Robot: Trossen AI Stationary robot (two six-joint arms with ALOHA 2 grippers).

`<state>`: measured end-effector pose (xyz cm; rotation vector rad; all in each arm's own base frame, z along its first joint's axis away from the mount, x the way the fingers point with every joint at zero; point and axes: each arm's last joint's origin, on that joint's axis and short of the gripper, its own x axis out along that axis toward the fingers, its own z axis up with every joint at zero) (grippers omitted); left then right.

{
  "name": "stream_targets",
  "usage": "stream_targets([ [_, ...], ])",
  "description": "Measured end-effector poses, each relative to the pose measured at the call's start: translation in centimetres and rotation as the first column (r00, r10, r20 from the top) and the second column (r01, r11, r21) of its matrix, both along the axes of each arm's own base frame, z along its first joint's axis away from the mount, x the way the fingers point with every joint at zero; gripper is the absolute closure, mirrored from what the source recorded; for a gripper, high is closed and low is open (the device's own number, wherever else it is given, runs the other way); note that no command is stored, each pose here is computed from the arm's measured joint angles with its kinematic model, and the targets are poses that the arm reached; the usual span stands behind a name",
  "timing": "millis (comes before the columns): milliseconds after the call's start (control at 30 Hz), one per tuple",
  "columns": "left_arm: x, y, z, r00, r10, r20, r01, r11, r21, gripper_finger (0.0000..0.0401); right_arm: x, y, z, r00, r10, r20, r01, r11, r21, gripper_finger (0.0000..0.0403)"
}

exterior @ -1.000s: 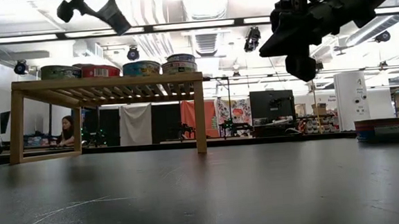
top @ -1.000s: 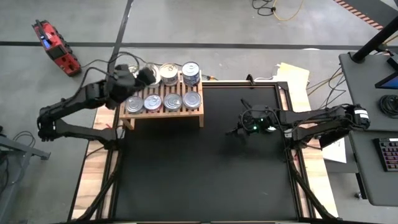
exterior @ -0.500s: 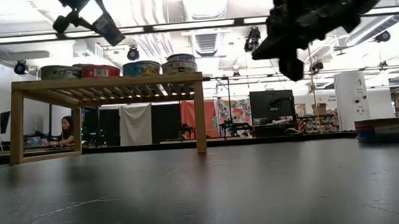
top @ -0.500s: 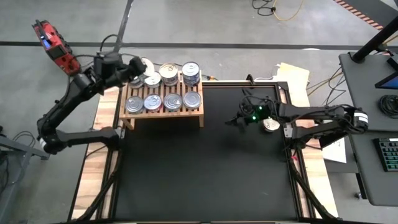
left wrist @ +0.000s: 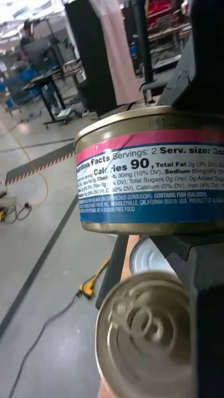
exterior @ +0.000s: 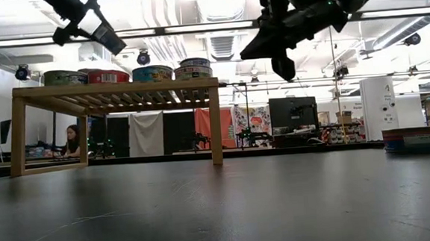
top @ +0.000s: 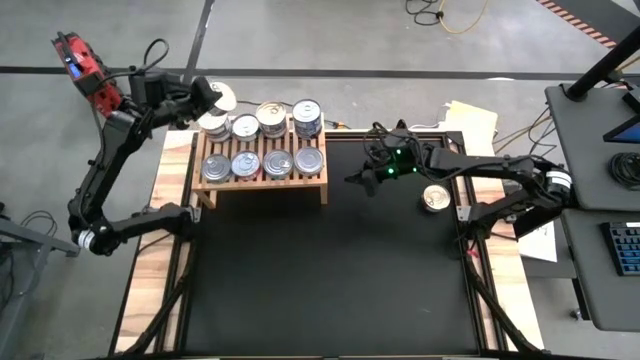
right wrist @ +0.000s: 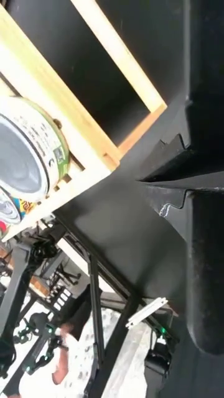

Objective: Stack canned seafood by type on shelf
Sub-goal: Stack the blue pink tuna can on top of the other blue pink tuna can on the shelf

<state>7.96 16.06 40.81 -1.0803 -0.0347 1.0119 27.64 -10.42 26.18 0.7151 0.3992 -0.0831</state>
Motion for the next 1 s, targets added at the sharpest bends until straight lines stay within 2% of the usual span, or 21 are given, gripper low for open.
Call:
stream_targets([
  [167,-0.2,0.9,-0.4,0.999,0.042,-0.009,-0.042,0.999,-0.024,0.0232,-0.1,-0.4,0.8,1.000,-0.008,-0.026,0.008,1.000,-0.014,0.0390],
  [267,0.0,1.2,0.3,0.999,0.031,0.029,-0.032,0.998,0.050,0.0232,0.0,-0.5,1.1,1.000,-0.011,-0.024,0.011,1.000,-0.015,0.0390],
  [467,0.2,1.0,1.1,0.995,-0.057,0.083,0.044,0.988,0.148,0.0232,-0.1,-0.7,1.1,0.999,-0.021,-0.025,0.020,1.000,-0.017,0.0390],
  [633,0.8,0.9,0.4,0.972,-0.168,0.162,0.128,0.965,0.230,0.0232,-0.2,-1.0,1.1,0.999,-0.033,-0.023,0.033,0.999,-0.018,0.0390],
  [800,1.4,-0.4,0.6,0.888,-0.341,0.309,0.194,0.886,0.421,0.0232,-0.3,-1.1,1.7,1.000,-0.031,-0.004,0.031,0.999,-0.034,0.0390],
  [933,1.5,-1.7,0.6,0.785,-0.407,0.467,0.184,0.873,0.451,0.0232,0.0,-1.0,4.1,0.997,0.029,0.068,-0.021,0.993,-0.115,0.0390],
  [1000,1.6,-2.4,0.4,0.748,-0.414,0.519,0.193,0.883,0.428,0.0232,0.2,-1.0,5.8,0.995,0.054,0.090,-0.037,0.983,-0.181,0.0390],
])
